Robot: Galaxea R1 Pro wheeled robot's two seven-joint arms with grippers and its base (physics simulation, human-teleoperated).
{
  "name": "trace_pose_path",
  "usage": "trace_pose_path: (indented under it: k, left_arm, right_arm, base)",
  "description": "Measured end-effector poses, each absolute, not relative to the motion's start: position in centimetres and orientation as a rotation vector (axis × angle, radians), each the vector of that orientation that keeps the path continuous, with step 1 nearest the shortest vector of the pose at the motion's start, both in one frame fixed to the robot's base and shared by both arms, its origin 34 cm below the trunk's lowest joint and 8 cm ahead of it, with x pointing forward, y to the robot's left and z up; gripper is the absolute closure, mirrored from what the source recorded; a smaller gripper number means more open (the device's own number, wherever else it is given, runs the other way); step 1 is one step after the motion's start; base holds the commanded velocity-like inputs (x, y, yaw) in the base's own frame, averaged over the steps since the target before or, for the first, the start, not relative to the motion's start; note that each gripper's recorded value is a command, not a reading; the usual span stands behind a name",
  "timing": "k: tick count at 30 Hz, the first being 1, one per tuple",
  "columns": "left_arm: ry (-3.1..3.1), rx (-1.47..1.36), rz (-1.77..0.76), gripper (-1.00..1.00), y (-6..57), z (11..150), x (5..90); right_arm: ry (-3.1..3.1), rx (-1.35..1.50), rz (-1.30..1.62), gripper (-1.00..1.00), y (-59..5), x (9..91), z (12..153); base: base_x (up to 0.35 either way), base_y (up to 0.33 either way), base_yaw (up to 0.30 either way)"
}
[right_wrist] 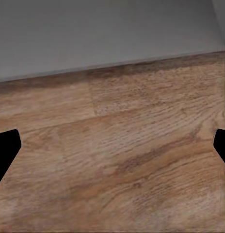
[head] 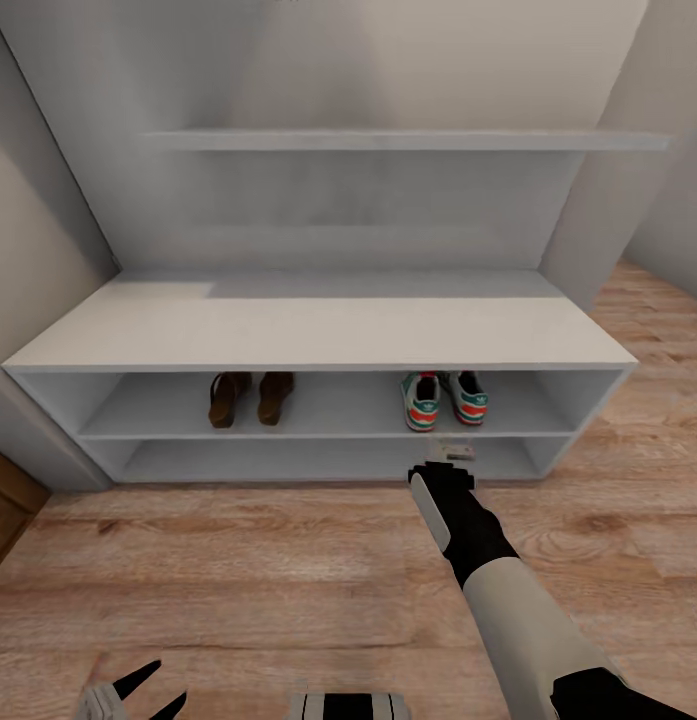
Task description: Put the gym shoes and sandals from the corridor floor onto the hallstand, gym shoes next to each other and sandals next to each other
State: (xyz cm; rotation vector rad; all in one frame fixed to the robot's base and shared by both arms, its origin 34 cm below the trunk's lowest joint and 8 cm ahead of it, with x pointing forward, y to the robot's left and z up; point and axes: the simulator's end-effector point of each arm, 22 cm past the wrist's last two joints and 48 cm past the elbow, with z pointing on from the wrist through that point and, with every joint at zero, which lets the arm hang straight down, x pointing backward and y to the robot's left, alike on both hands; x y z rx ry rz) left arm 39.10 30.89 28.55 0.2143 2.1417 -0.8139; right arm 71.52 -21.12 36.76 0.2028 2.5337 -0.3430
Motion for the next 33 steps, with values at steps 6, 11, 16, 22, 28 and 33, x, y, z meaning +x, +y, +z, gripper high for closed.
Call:
trace_pose_path:
  k: [6,11,16,22,28,33]
  left_arm:
    - [2.142,0.214,-0.814,-1.00,30.90,28.55,39.10]
    - [2.142,0.214,-0.813,-1.00,30.91,28.56,39.11]
    - [2.142,0.213,-0.810,-1.00,30.95,28.55,39.13]
    - [2.141,0.214,-0.811,-1.00,30.93,28.57,39.12]
    - [2.140,0.209,-0.806,-1.00,31.19,28.62,39.17]
    - [2.140,0.207,-0.803,-1.00,31.28,28.65,39.20]
  right_arm:
    - [2.534,0.202,-0.343,-1.00,-21.12,71.52,36.76]
    - [2.533,0.201,-0.343,-1.00,-21.10,71.53,36.78]
    - [2.532,0.200,-0.343,-1.00,-21.08,71.53,36.82]
    - [2.532,0.198,-0.343,-1.00,-21.05,71.54,36.83]
    - [2.539,0.192,-0.344,-1.00,-20.96,71.35,36.53]
    - [2.545,0.192,-0.344,-1.00,-21.08,71.17,36.24]
  base:
    - [-0.337,0.000,0.000]
    - [-0.269,0.000,0.000]
    - [-0.071,0.000,0.000]
    - [-0.013,0.000,0.000]
    - [-0.003,0.000,0.000]
    - [0.000,0.000,0.000]
